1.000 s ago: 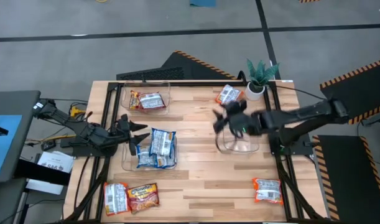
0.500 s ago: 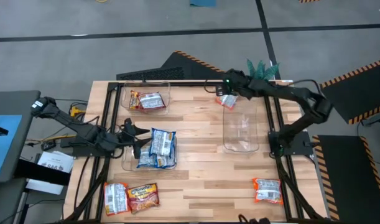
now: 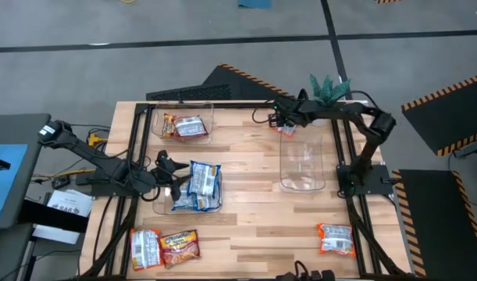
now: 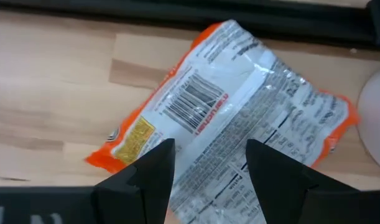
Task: Sort Maruchan noodles
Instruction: Put the top orange noodle pack into the bottom right transparent bin
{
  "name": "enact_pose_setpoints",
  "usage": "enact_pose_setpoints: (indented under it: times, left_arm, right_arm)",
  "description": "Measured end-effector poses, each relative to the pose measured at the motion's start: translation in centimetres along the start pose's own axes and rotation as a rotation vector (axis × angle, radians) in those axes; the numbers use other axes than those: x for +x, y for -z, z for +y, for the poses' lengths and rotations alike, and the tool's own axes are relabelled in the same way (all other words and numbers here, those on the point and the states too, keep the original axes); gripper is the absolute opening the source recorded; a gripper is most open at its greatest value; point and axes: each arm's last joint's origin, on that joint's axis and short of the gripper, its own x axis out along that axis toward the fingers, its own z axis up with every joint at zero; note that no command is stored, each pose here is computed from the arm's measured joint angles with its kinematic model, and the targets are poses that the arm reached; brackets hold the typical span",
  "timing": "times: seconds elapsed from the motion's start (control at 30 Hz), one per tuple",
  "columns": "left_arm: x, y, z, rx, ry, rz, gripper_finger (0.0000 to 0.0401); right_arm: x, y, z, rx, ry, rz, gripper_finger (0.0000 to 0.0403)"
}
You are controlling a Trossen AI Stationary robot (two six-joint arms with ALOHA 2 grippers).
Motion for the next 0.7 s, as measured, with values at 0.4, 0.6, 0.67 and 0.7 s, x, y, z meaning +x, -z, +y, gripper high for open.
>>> enact_pose_setpoints:
  times: [0.4, 0.6, 0.67, 0.7]
  left_arm:
    - [0.0, -0.1, 0.0, -0.011, -0.005, -0.015, 0.019]
    - [0.0, -0.1, -0.1, -0.012, -0.003, -0.015, 0.019]
    - [0.0, -0.1, -0.1, -0.012, 0.001, -0.013, 0.019]
    - [0.0, -0.2, -0.1, -0.013, 0.002, -0.013, 0.019]
  right_arm:
    - [1.2, 0.7, 0.3, -0.063, 0.08, -0.018, 0.0122]
    - [0.7, 1.1, 0.8, -0.131, 0.077, -0.035, 0.0016]
    - [0.2, 1.2, 1.0, -0.145, 0.071, -0.044, 0.0013]
    - [-0.2, 1.3, 1.0, -0.156, 0.065, -0.048, 0.0009]
